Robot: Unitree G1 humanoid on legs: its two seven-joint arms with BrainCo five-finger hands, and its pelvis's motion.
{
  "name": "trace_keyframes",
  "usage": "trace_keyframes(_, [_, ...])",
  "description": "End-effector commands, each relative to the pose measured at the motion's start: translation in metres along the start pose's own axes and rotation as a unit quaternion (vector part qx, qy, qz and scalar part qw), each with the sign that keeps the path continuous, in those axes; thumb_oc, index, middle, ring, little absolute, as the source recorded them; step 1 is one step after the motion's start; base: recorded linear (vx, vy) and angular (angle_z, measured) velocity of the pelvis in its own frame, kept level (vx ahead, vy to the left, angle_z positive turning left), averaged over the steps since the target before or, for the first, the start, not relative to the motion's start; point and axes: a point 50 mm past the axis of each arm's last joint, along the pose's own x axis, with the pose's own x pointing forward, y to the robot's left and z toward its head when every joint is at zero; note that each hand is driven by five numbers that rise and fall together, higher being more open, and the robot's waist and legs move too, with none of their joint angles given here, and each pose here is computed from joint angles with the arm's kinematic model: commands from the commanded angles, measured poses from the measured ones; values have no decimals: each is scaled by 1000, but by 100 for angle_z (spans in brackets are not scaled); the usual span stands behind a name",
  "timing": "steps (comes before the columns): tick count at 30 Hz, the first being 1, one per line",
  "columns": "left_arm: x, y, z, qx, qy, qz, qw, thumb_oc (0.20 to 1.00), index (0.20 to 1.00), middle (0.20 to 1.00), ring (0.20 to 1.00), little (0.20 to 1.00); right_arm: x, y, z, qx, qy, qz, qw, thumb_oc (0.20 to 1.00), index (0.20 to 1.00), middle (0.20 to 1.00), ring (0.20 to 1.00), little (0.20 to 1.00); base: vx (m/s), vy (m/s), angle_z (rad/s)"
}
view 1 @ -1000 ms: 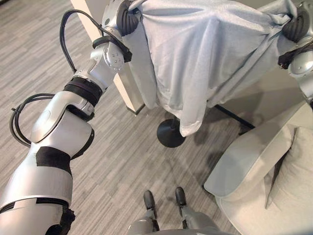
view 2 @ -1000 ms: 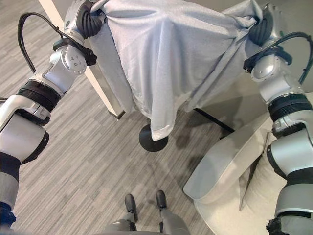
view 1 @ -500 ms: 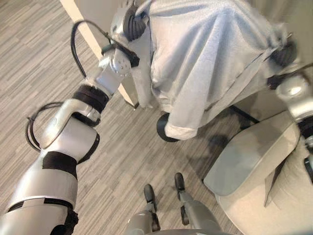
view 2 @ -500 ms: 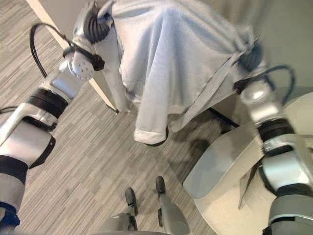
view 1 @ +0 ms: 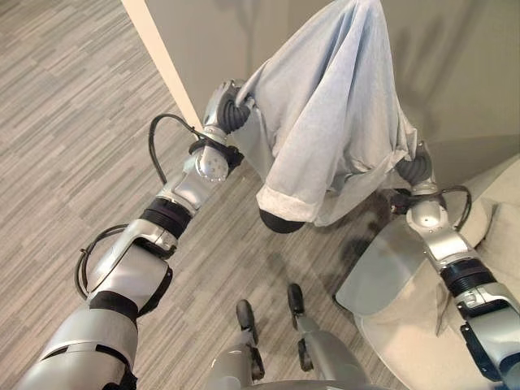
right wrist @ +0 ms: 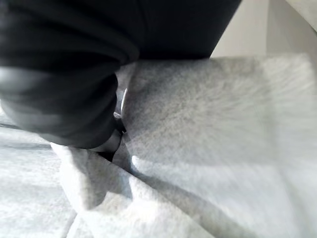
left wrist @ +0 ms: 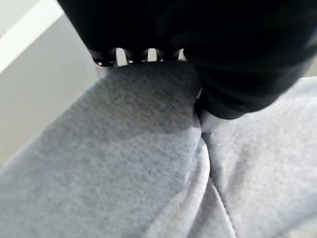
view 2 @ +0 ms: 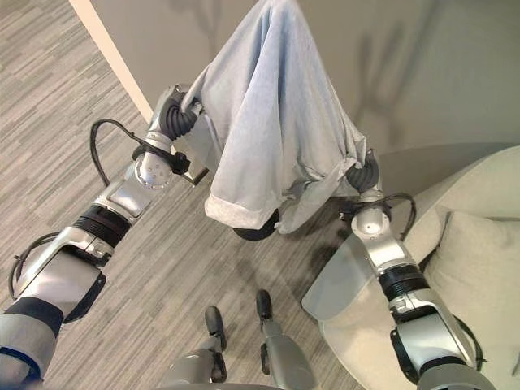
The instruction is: Hang the clothes on the sofa on the clothes rack.
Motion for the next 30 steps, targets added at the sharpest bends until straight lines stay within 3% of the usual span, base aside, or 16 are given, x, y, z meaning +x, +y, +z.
trace_keyframes(1, [4,7,-13,-17,42,24,999,1000,1000,1000,1000,1000,8,-22,2,-8,-9,-47,999,1000,1000,1000,1000,1000,4,8,-5])
trace_keyframes(16, [-5,10,-17,-70,47,36,996,1000,1000,1000,1000,1000,7,-54,8,15,-31,-109,993,1000,1000,1000,1000,1000,3,1,-1])
trace_keyframes(23, [-26,21,-31,-130,60,69,987,1000,1000,1000,1000,1000,-9,-90,8,2,-55,-171,984,1000,1000,1000,1000,1000,38,0,4])
trace_keyframes(30, [-85,34,-68,-180,109,102,972,1000,1000,1000,1000,1000,-50,-121,2,-58,-79,-186,978,1000,1000,1000,1000,1000,28,10,-2])
